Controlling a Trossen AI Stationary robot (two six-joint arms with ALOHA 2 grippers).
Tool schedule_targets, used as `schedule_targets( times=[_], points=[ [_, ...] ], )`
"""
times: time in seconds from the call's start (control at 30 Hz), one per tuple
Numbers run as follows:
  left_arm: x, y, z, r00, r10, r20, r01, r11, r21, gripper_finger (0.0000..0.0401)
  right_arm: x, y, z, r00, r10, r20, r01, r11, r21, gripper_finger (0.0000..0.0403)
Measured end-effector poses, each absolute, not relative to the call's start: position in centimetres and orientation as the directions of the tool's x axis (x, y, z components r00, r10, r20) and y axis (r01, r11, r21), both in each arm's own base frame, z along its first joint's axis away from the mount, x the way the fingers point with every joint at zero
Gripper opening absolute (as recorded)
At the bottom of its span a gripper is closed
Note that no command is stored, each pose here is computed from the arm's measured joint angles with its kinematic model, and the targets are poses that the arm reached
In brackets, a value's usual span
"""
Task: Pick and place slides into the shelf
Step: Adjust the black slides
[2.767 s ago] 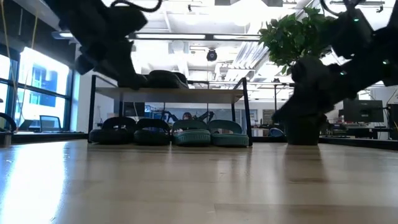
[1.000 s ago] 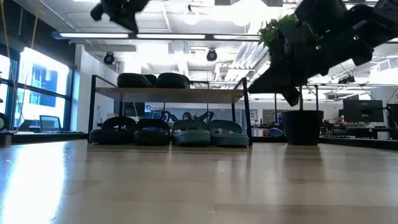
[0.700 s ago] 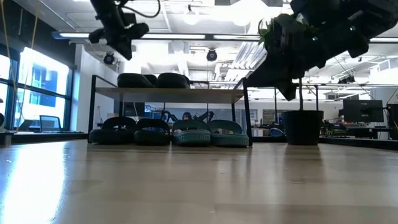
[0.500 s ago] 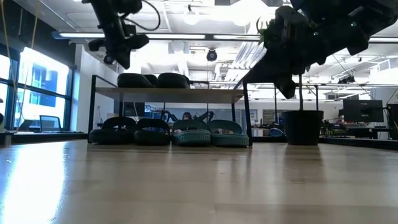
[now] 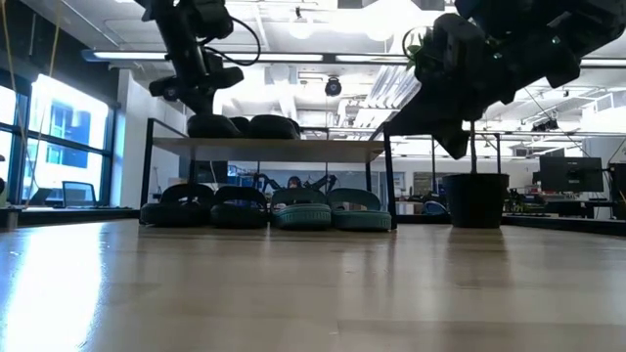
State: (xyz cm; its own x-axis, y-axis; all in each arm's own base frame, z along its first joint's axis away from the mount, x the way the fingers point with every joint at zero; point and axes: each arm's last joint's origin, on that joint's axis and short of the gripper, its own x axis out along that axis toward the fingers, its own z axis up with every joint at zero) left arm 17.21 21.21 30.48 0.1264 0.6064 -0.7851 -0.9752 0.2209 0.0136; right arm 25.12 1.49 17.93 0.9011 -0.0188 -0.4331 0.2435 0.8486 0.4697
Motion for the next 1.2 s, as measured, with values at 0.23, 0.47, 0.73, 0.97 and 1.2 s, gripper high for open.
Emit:
schedule_targets(
  times=[0.23, 0.47, 0.73, 0.97, 1.2],
  points=[
    [17.2, 21.2, 30.5, 0.127, 0.606, -0.785, -0.974, 0.227, 0.018, 0.0012, 25.0, 1.5, 17.7, 0.887, -0.016, -0.461, 0.254, 0.851, 0.460, 0.0000],
    [17.2, 21.2, 30.4, 0.135, 0.602, -0.787, -0.971, 0.237, 0.015, 0.0012, 24.9, 1.5, 17.6, 0.885, -0.017, -0.466, 0.251, 0.859, 0.446, 0.0000],
    [17.3, 21.2, 30.4, 0.161, 0.589, -0.792, -0.965, 0.261, -0.002, 0.0012, 24.9, 1.4, 17.6, 0.885, -0.019, -0.466, 0.250, 0.863, 0.439, 0.0000],
    [17.8, 20.8, 30.4, 0.209, 0.565, -0.798, -0.951, 0.307, -0.032, 0.0012, 24.9, 1.4, 17.6, 0.884, -0.024, -0.467, 0.253, 0.865, 0.434, 0.0000],
    [18.2, 20.1, 30.5, 0.211, 0.555, -0.805, -0.942, 0.337, -0.014, 0.0012, 24.9, 1.4, 17.6, 0.884, -0.028, -0.467, 0.253, 0.869, 0.426, 0.0000]
  ],
)
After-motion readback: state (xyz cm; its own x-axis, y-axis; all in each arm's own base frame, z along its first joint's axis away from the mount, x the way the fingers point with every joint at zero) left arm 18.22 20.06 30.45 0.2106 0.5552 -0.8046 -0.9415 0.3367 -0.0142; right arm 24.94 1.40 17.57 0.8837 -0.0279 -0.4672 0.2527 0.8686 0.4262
